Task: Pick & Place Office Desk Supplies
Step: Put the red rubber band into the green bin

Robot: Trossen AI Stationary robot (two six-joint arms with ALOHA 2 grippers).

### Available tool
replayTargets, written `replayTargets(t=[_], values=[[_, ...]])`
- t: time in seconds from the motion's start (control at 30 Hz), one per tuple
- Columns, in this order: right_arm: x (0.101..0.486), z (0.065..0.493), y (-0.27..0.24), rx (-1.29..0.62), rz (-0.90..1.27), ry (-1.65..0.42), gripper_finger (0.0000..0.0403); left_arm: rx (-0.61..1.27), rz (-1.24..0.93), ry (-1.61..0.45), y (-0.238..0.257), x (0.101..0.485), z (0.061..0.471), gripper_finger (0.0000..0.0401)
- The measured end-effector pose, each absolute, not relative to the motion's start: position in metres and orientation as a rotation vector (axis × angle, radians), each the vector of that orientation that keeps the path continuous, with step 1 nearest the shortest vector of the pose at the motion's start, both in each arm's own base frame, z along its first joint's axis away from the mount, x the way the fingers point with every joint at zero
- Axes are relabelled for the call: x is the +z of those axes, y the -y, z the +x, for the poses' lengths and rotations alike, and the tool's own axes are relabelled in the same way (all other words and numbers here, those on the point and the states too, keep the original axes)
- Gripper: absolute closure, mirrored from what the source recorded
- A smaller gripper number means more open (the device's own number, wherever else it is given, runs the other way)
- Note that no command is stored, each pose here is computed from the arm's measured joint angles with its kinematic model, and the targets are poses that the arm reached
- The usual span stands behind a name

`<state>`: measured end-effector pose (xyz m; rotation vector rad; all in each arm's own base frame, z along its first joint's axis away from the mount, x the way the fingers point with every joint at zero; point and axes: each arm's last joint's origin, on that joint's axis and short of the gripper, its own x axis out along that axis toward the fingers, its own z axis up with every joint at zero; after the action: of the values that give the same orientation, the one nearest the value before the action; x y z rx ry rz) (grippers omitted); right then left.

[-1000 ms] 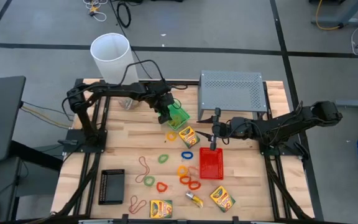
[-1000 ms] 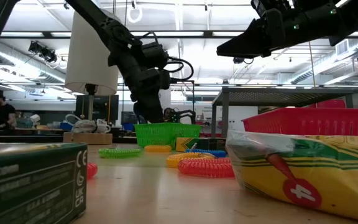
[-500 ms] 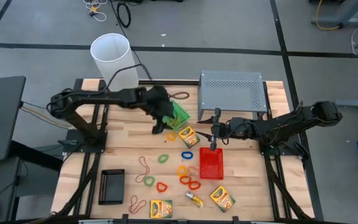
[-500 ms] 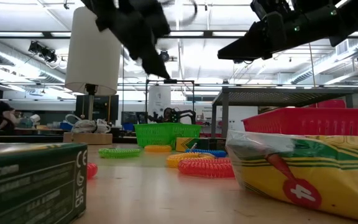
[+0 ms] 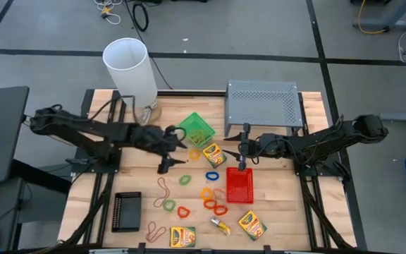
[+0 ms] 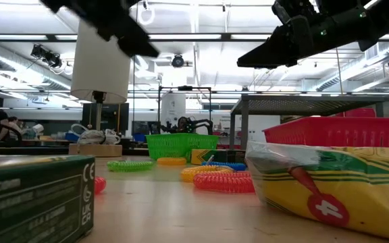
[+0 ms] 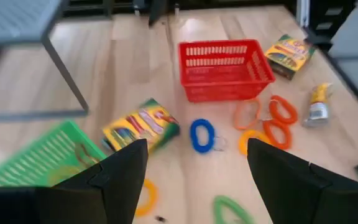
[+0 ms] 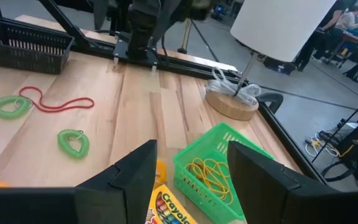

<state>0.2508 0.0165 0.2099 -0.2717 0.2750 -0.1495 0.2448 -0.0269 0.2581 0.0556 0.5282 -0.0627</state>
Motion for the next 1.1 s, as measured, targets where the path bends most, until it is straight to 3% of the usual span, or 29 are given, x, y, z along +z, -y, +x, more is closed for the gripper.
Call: replayTargets(t=[0.27, 0.43, 0.73, 0.93, 1.1], values=[[0.211, 0.251, -0.015, -0.153, -0.296, -0.271, 0.0197, -0.11, -0.056, -0.747, 0.045, 0.198, 0.214, 0.0118], [0.21, 0.251, -0.013, -0.164, -0.296, -0.275, 0.0197, -0.21, 0.031, -0.934, 0.059, 0.17, 0.205, 0.0118], [0.21, 0.251, -0.013, -0.166, -0.293, -0.276, 0.0197, -0.346, 0.283, -1.042, 0.079, 0.141, 0.21, 0.0118], [0.21, 0.251, -0.013, -0.166, -0.293, -0.277, 0.0197, -0.301, 0.468, -1.076, 0.083, 0.129, 0.215, 0.0118], [0.21, 0.251, -0.013, -0.166, -0.293, -0.278, 0.0197, -0.31, 0.49, -1.096, 0.085, 0.124, 0.216, 0.0122]])
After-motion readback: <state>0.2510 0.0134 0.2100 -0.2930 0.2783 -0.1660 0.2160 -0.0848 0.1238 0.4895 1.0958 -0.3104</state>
